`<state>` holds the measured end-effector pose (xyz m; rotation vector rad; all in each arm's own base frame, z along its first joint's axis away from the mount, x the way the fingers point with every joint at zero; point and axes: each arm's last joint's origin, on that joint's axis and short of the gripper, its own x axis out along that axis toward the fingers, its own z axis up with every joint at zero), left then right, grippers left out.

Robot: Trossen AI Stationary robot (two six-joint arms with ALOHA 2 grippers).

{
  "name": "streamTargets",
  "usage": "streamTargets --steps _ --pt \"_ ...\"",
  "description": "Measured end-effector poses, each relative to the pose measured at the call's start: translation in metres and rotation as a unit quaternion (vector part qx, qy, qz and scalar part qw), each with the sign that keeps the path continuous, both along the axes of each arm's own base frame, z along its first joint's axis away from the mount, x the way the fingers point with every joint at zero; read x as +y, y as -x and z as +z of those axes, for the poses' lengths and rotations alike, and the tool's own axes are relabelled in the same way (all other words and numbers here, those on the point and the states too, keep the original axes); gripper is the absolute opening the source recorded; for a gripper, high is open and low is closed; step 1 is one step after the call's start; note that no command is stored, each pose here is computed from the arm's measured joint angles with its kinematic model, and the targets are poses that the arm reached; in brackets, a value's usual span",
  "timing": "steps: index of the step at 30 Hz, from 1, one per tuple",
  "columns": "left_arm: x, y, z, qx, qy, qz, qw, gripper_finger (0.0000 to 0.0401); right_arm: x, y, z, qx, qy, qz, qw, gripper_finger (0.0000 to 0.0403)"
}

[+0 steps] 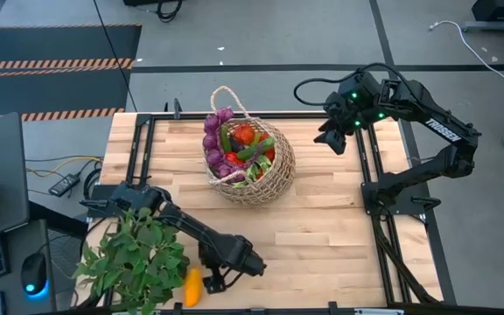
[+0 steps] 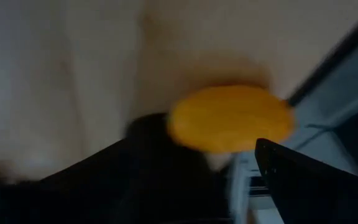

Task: Build produce basket
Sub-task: Put the yellow mango into the brown basket

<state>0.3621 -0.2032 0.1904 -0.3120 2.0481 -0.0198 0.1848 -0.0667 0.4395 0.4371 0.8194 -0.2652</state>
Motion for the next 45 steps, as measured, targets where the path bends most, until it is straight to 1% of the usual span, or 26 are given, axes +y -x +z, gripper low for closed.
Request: streamTargets --steps 1,3,6,8,10,12,15,17,18,22,26,28,33,35,38,41,45 --pt "0.004 -0.001 0.0 -0.003 -0.006 -0.014 1.0 0.0341 0.0 0.001 -0.001 0.005 -0.002 -0.002 1.0 0.0219" --pt "0.01 -0.004 0.002 -0.019 0.0 -0.028 0.999 0.0341 0.001 0.003 -0.002 0.016 -0.003 -0.006 1.0 0.0219" --pt "0.014 -0.008 0.009 -0.043 0.017 -0.027 0.999 0.0341 0.002 0.007 -0.002 0.026 -0.008 -0.006 1.0 0.0219" --pt "0.011 -0.006 0.01 -0.052 0.035 -0.064 0.996 0.0341 0.003 0.008 -0.003 0.029 -0.009 -0.006 1.0 0.0219" --pt "0.007 -0.003 0.01 -0.061 0.056 -0.115 0.99 0.0341 0.003 0.008 -0.003 0.03 -0.01 -0.006 0.999 0.0219" --pt "0.003 0.001 0.011 -0.07 0.071 -0.177 0.979 0.0339 0.003 0.008 -0.003 0.031 -0.009 -0.007 0.999 0.0219" --pt "-0.004 0.005 0.012 -0.092 0.09 -0.268 0.955 0.0336 0.002 0.007 -0.003 0.033 -0.003 -0.011 0.999 0.0219" --pt "-0.009 0.008 0.013 -0.099 0.1 -0.312 0.94 0.0334 0.002 0.008 -0.003 0.034 0.001 -0.011 0.999 0.0219" --pt "-0.011 0.01 0.013 -0.103 0.103 -0.324 0.935 0.0334 0.002 0.008 -0.003 0.034 0.002 -0.011 0.999 0.0219" --pt "-0.021 0.015 0.014 -0.11 0.104 -0.35 0.924 0.0334 0.002 0.008 -0.003 0.035 0.001 -0.011 0.999 0.0219" --pt "-0.033 0.024 0.013 -0.111 0.088 -0.387 0.911 0.0333 0.002 0.008 -0.003 0.035 -0.004 -0.02 0.999 0.0219" --pt "-0.037 0.029 0.014 -0.103 0.079 -0.398 0.908 0.0331 0.002 0.008 -0.003 0.035 -0.007 -0.024 0.999 0.0219" --pt "-0.044 0.035 0.014 -0.101 0.08 -0.413 0.902 0.0319 0.002 0.008 -0.003 0.033 -0.02 -0.039 0.998 0.0219" --pt "-0.042 0.034 0.015 -0.103 0.084 -0.42 0.898 0.0312 0.002 0.008 -0.003 0.032 -0.029 -0.051 0.998 0.0219" --pt "-0.035 0.031 0.022 -0.115 0.095 -0.432 0.89 0.03 0.002 0.008 -0.003 0.031 -0.039 -0.063 0.997 0.0219" --pt "-0.024 0.026 0.028 -0.125 0.097 -0.426 0.891 0.0289 0.004 0.007 -0.003 0.03 -0.049 -0.068 0.996 0.0219" --pt "-0.007 0.017 0.035 -0.137 0.099 -0.413 0.895 0.0279 0.01 0.005 -0.003 0.031 -0.052 -0.056 0.997 0.0219"
